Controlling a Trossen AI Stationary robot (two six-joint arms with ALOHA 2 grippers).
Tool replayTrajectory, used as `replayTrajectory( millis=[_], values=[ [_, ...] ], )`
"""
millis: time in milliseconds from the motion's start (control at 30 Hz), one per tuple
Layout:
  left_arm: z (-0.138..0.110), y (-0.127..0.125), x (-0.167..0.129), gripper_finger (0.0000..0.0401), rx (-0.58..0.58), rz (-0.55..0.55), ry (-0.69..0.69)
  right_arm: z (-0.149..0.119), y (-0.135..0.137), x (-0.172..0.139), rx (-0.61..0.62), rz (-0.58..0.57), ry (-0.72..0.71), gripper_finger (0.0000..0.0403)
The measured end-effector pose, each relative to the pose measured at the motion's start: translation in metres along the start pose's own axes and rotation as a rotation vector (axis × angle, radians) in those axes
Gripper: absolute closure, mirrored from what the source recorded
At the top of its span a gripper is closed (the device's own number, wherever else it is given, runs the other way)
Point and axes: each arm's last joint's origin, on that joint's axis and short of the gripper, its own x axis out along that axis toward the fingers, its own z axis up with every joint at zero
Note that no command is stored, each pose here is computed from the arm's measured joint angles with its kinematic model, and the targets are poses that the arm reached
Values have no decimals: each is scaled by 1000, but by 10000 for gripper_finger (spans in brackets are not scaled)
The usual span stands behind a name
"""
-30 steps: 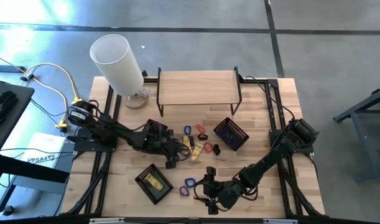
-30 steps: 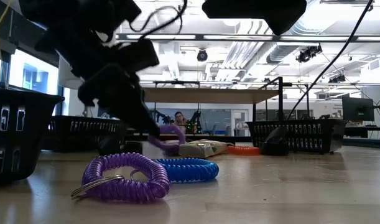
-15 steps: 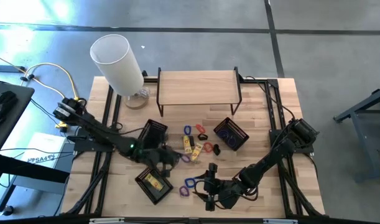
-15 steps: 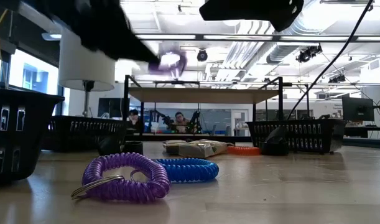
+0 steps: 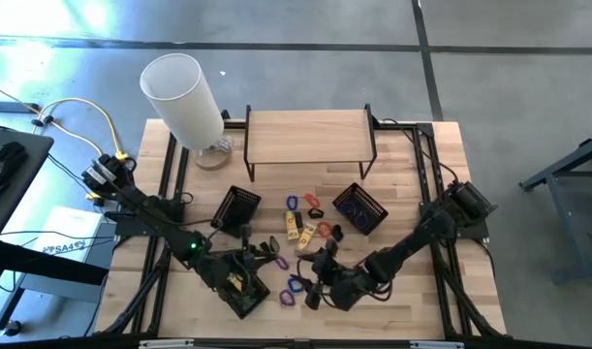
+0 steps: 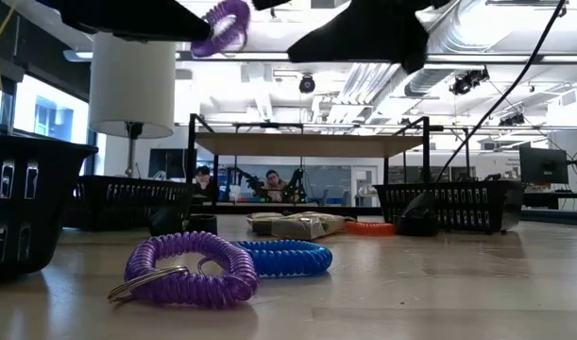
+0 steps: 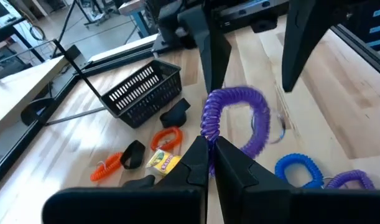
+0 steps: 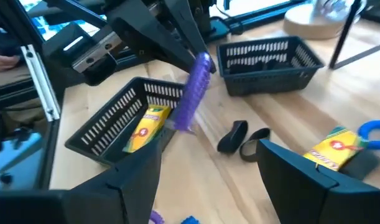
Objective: Pick & Place Office Desk Supplies
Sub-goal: Put the top purple spring keychain into the top right black bin
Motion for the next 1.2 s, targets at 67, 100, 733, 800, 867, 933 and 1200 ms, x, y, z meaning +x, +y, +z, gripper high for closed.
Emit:
replayTrajectory(
  millis=[67, 100, 733, 800, 867, 933, 1200],
  values=[
    [-2, -1, 2, 399, 8, 1, 8, 3, -2, 4, 19, 27, 11, 151],
    [-3, -2, 2, 399, 13, 2, 13, 5, -2, 6, 24, 43, 13, 151],
    [-2, -8, 8, 399, 53, -23, -37, 16, -13, 25, 52, 116, 40, 174],
    [-2, -8, 8, 399, 47, -33, -37, 12, -14, 27, 42, 107, 51, 200],
    [-2, -8, 8, 399, 45, -41, -37, 10, -14, 28, 38, 107, 56, 233],
    [-2, -8, 8, 399, 46, -43, -37, 11, -14, 27, 39, 108, 54, 274],
    [-2, -8, 8, 398, 40, -45, -37, 12, -12, 27, -24, 119, 31, 389]
  ],
)
